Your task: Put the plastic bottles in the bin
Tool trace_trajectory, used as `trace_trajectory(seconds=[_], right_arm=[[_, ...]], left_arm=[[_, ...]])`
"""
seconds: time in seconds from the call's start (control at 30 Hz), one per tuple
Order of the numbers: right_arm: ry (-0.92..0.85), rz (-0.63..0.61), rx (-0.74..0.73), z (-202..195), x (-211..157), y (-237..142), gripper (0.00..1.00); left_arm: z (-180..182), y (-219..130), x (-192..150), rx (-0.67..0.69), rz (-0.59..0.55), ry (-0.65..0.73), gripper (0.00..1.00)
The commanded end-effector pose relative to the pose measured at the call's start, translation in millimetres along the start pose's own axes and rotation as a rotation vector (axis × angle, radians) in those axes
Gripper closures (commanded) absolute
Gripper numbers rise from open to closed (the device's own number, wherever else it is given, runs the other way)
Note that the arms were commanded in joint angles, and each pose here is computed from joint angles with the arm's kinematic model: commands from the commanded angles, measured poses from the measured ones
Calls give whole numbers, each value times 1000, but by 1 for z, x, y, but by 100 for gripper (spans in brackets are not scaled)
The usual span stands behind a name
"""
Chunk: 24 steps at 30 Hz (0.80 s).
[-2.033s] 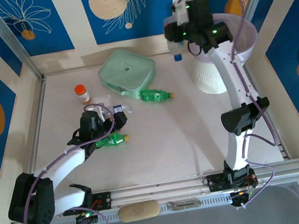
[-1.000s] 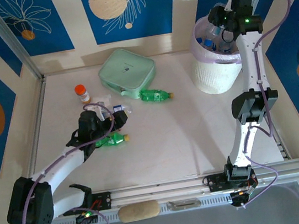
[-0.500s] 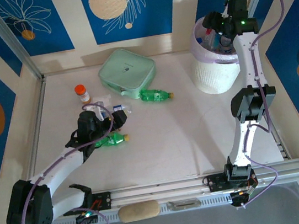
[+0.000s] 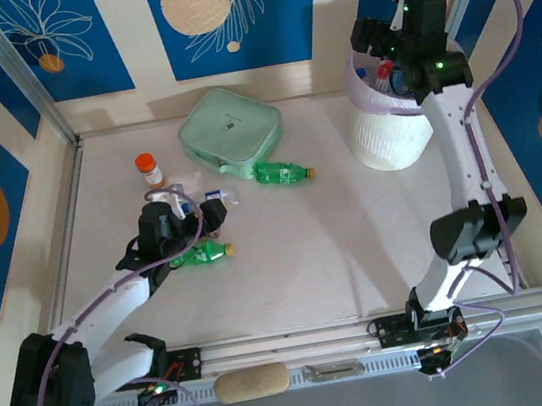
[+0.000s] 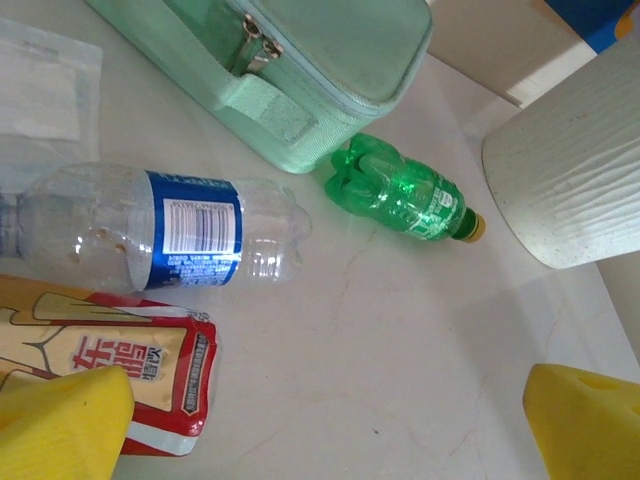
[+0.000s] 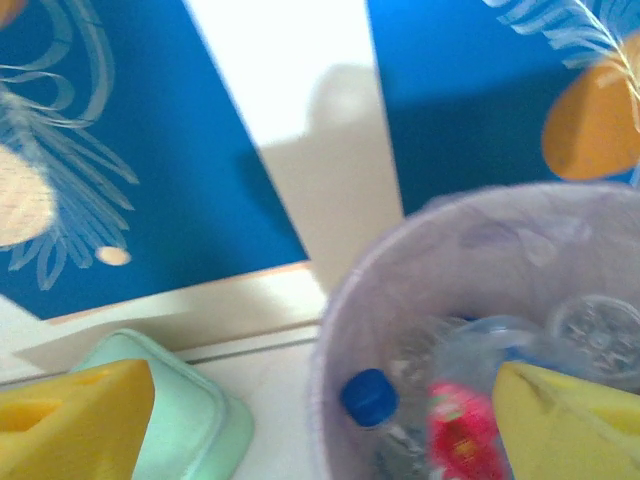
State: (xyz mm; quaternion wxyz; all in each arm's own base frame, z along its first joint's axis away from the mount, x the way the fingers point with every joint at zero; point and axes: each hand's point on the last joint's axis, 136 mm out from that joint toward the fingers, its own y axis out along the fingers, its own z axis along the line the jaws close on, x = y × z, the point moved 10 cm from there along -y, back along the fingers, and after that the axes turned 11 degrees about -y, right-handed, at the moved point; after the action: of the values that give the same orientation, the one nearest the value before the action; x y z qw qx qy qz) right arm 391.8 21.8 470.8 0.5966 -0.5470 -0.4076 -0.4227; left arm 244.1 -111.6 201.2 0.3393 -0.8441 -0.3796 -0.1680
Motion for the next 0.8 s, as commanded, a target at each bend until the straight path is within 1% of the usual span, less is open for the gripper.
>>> trace_trajectory(seconds=[0.0, 0.13, 0.33, 0.47, 0.53, 0.6, 0.77], right_arm=[[-51, -97, 2, 6, 6, -15, 10], [-7, -98, 80, 7, 0, -19, 8], [73, -9, 208, 14, -21, -10, 8], [102, 38, 298, 32, -50, -8, 7], [119, 68, 357, 43, -67, -7, 2], [118, 118, 405, 60, -86, -7, 1], [51, 206, 434, 103, -132, -13, 1]], left_arm=[[0, -5, 1, 26, -27, 28, 0], [-1, -6, 2, 29, -40, 24, 0], [0, -5, 4, 49, -42, 30, 0], [3, -9, 5, 110, -48, 67, 0], [4, -11, 6, 133, -48, 87, 0], [5, -14, 7, 164, -46, 111, 0], [18, -23, 6, 291, -69, 144, 0]])
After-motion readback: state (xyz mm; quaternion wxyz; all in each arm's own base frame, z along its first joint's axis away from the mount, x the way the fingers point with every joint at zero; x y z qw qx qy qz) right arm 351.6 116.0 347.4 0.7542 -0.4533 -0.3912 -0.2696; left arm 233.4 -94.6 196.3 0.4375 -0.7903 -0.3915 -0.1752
